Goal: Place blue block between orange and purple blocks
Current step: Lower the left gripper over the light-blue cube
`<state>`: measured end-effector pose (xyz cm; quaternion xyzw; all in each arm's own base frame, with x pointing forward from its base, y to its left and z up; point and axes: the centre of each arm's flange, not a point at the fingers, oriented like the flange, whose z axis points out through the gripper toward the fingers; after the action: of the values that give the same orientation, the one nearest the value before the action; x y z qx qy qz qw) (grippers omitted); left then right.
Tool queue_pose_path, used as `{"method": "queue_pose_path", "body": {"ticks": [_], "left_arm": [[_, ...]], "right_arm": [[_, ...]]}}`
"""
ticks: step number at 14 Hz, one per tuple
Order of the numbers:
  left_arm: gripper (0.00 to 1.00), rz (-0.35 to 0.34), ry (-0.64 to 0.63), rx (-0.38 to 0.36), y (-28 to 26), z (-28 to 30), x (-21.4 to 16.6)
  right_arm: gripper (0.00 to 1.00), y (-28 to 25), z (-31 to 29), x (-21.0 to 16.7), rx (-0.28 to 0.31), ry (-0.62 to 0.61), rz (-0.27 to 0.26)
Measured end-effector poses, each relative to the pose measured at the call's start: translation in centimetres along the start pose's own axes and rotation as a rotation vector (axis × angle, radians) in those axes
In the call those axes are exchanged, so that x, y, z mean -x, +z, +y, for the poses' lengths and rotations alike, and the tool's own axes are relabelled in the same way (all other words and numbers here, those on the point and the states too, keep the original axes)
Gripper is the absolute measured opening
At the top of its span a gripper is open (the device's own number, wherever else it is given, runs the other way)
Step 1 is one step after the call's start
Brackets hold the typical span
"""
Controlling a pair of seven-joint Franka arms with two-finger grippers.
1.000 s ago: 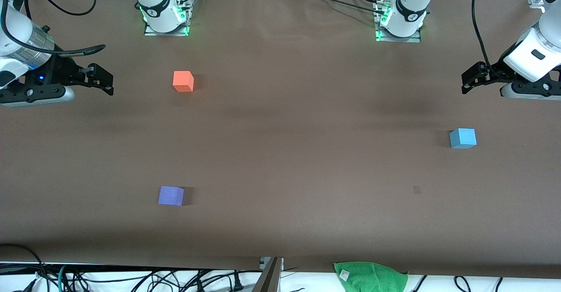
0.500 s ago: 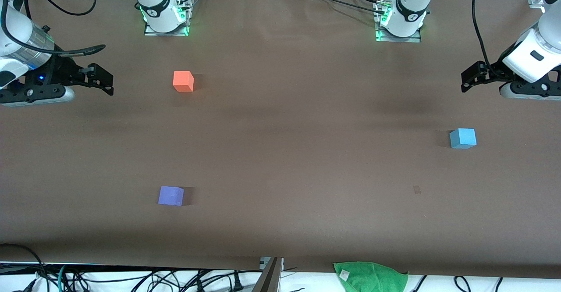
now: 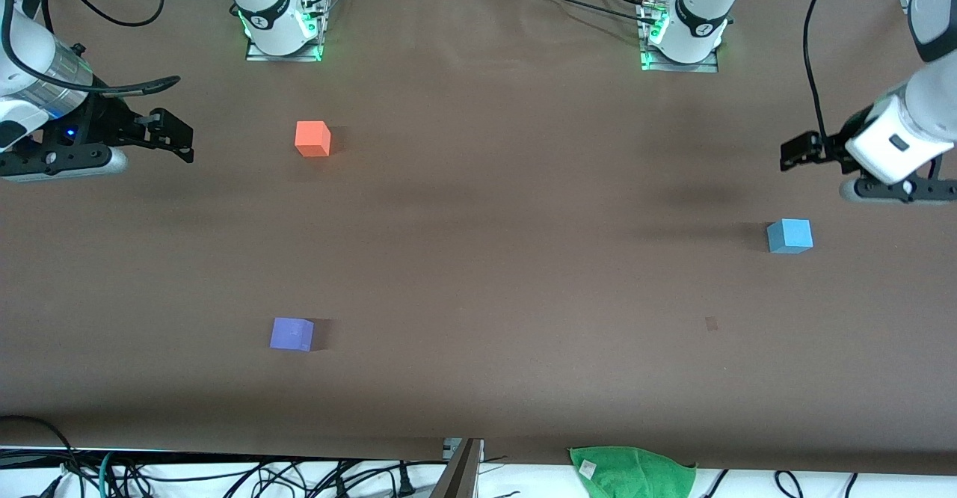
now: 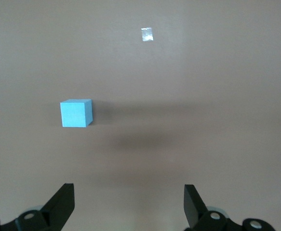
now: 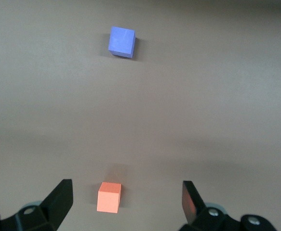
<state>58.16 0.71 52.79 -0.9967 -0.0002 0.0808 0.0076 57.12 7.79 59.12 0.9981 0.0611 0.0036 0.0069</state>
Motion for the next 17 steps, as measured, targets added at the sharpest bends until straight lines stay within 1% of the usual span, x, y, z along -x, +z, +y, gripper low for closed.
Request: {"method": "queue_pose_path", "body": {"ticks": [3, 6, 9, 11, 14, 17], "left_arm": [[1.0, -0.046, -0.04, 0.013, 3.5, -5.1, -2.3], [1.0, -0.055, -0.023, -0.012, 9.6, -10.8, -5.4], [1.0, -0.037, -0.006, -0.012, 16.1, -13.6, -7.9], [1.0, -0.012, 0.003, -0.012, 20.0, -14.0, -7.9], [1.0, 0.039, 0.06, -0.019, 25.4, -14.2, -6.6], [1.0, 0.052, 0.082, -0.017, 29.0, -14.9, -4.9]], "right_arm": [[1.0, 0.0, 0.0, 0.0, 0.0, 0.0, 0.0], [1.0, 0.1, 0.0, 0.0, 0.0, 0.001, -0.001], [1.0, 0.1, 0.1, 0.0, 0.0, 0.002, -0.001], [1.0, 0.1, 0.1, 0.0, 0.0, 0.003, -0.001], [1.0, 0.1, 0.1, 0.0, 0.0, 0.003, -0.001], [1.0, 0.1, 0.2, 0.0, 0.0, 0.003, -0.001]]}}
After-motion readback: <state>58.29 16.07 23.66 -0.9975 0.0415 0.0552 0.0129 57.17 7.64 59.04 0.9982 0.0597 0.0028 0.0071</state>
